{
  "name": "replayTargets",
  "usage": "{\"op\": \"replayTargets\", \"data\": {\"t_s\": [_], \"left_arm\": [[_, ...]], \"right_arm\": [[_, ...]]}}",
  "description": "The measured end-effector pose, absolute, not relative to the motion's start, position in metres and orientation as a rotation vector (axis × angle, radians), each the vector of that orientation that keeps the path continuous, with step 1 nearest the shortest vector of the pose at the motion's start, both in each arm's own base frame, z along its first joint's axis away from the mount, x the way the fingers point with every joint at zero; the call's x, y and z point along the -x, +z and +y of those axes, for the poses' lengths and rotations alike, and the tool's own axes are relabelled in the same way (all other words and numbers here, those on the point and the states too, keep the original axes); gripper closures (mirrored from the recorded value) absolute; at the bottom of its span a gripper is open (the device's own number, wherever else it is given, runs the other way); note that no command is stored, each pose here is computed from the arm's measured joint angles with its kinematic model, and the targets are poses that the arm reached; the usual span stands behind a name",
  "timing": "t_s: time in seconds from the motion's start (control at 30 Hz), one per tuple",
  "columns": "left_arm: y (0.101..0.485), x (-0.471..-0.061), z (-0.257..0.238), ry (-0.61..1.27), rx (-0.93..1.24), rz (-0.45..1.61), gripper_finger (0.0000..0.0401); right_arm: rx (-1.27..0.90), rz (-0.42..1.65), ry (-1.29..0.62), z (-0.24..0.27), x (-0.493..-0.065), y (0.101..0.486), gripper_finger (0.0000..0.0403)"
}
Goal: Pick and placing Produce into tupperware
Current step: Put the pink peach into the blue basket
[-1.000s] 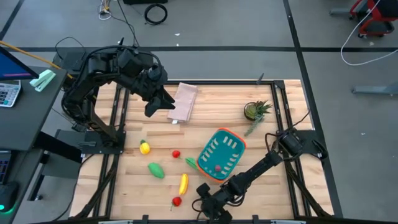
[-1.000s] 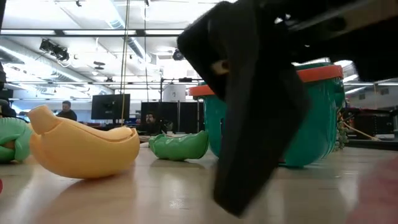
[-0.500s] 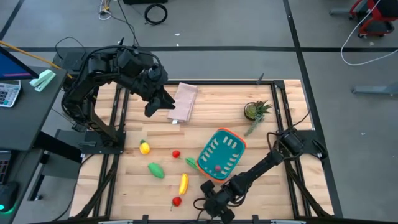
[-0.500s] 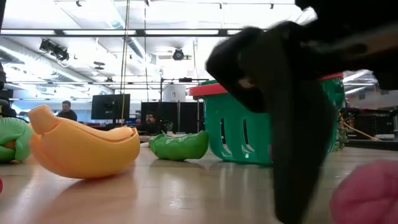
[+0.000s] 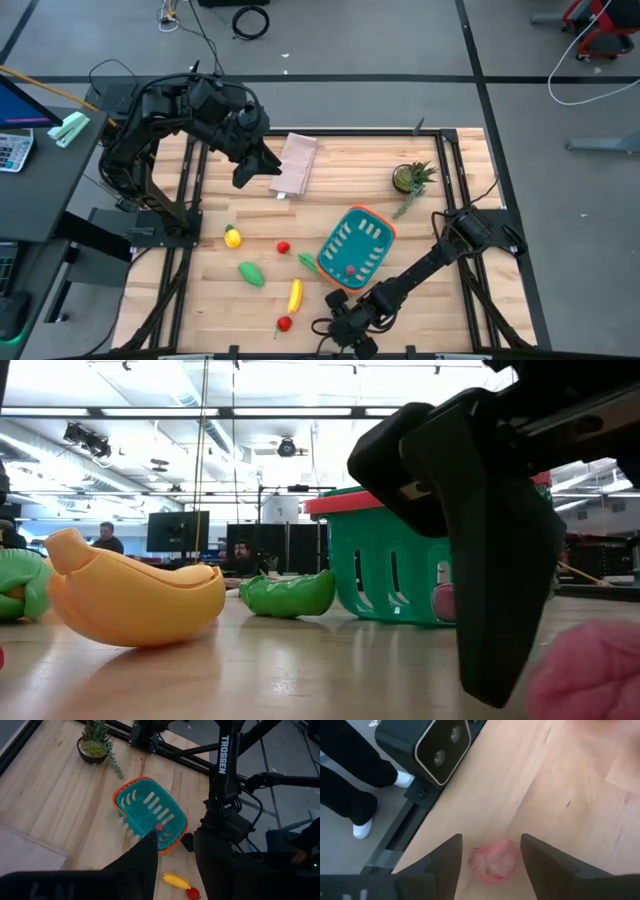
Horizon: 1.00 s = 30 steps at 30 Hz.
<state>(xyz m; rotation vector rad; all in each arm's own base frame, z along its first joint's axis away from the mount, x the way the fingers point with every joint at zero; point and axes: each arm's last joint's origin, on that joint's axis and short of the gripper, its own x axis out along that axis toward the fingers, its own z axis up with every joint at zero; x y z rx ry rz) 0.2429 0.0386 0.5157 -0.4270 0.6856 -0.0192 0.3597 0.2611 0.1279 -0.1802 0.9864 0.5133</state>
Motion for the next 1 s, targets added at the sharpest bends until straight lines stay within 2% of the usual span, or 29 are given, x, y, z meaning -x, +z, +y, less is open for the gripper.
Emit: {"op": "replayTargets", "data": {"t_s": [0.17, 0.43, 0.53, 0.7, 0.83, 0.93, 1.0], "left_arm": [[0.516, -0.243, 0.039, -0.019, 0.427, 0.686, 0.0267], [0.516, -0.243, 0.039, -0.019, 0.427, 0.686, 0.0275], [0.516, -0.243, 0.039, -0.019, 0.427, 0.686, 0.0279], [0.516, -0.243, 0.038, -0.019, 0.429, 0.686, 0.0278], [0.516, -0.243, 0.038, -0.017, 0.435, 0.685, 0.028], [0.516, -0.243, 0.038, -0.017, 0.436, 0.685, 0.0284], [0.516, -0.243, 0.038, -0.016, 0.437, 0.685, 0.0287]], "right_arm": [[0.187, 1.006, 0.509, 0.26, -0.358, 0.127, 0.0233], [0.122, 1.031, 0.468, 0.259, -0.358, 0.129, 0.035], [0.107, 1.014, 0.436, 0.257, -0.357, 0.139, 0.036], [-0.001, 0.867, 0.315, 0.248, -0.353, 0.196, 0.036], [-0.051, 0.679, 0.207, 0.23, -0.34, 0.261, 0.036], [-0.038, 0.556, 0.103, 0.208, -0.325, 0.306, 0.0359], [0.003, 0.557, -0.007, 0.189, -0.314, 0.322, 0.0355]]}}
